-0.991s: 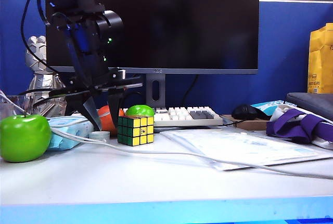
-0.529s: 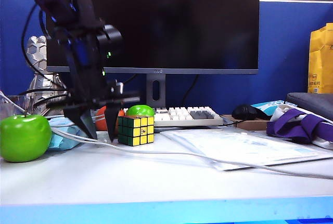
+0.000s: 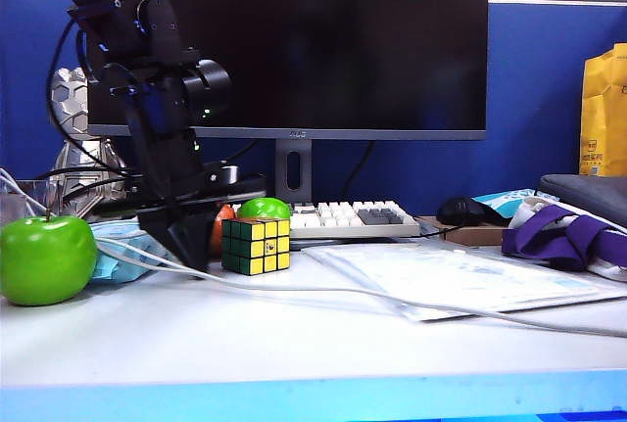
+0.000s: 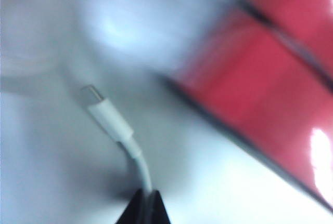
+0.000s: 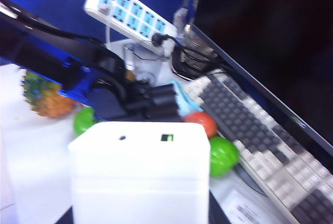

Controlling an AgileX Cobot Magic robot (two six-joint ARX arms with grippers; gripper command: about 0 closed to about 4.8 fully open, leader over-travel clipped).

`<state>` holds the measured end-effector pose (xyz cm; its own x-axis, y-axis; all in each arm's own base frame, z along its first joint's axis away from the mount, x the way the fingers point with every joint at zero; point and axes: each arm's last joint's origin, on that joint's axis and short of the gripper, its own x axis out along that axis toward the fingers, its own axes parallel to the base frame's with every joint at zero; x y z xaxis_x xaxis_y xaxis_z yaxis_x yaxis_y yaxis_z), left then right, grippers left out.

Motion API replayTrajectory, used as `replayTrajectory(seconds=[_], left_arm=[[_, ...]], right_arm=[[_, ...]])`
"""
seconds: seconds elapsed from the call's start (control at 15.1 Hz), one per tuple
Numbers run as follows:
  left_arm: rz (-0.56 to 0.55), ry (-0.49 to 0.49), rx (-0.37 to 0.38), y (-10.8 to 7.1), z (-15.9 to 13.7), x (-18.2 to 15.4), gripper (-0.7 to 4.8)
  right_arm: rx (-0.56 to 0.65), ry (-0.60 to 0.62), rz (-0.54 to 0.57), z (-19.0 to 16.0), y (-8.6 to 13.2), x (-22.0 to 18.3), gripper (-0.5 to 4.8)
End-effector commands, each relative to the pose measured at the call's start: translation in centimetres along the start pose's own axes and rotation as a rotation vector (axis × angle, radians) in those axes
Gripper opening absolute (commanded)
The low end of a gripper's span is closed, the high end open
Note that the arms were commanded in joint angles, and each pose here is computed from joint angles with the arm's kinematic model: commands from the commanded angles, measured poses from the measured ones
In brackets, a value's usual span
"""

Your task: Pick up the Type-C charging cable and the charging base, insert one end of the Type-C charger into the corresponding slot on the base, and finally place the plugged-in charger back on the table.

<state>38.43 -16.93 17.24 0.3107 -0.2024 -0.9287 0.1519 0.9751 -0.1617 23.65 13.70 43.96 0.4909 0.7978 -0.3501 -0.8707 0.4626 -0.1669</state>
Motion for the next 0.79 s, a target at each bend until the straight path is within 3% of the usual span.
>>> replayTrajectory(seconds=[0.07,0.2,0.46,0.59,0.79], left_arm=[[-0.166,0.061,0.182,-0.7,-0.7,-3.2,-0.06],[-0.251,0.038,0.317,-1.1,-0.9,-5.7,-0.06],[-0.423,-0.017,0.479,-1.6,-1.7,-10.1,-0.06],[-0.423,0.036,0.551,-1.5,-2.5,-10.4,-0.06],[-0.445,0.193,0.757,-0.9,-4.4,-10.5,-0.06]], right_arm=[[-0.016,-0.026,-0.026,0.5,0.0,-0.4,-0.05],[-0.016,-0.025,-0.025,0.5,0.0,-0.4,-0.05],[-0.016,-0.025,-0.025,0.5,0.0,-0.4,-0.05],[-0.016,-0.025,-0.025,0.5,0.0,-0.4,-0.05],[-0.015,-0.025,-0.025,0.5,0.0,-0.4,-0.05]])
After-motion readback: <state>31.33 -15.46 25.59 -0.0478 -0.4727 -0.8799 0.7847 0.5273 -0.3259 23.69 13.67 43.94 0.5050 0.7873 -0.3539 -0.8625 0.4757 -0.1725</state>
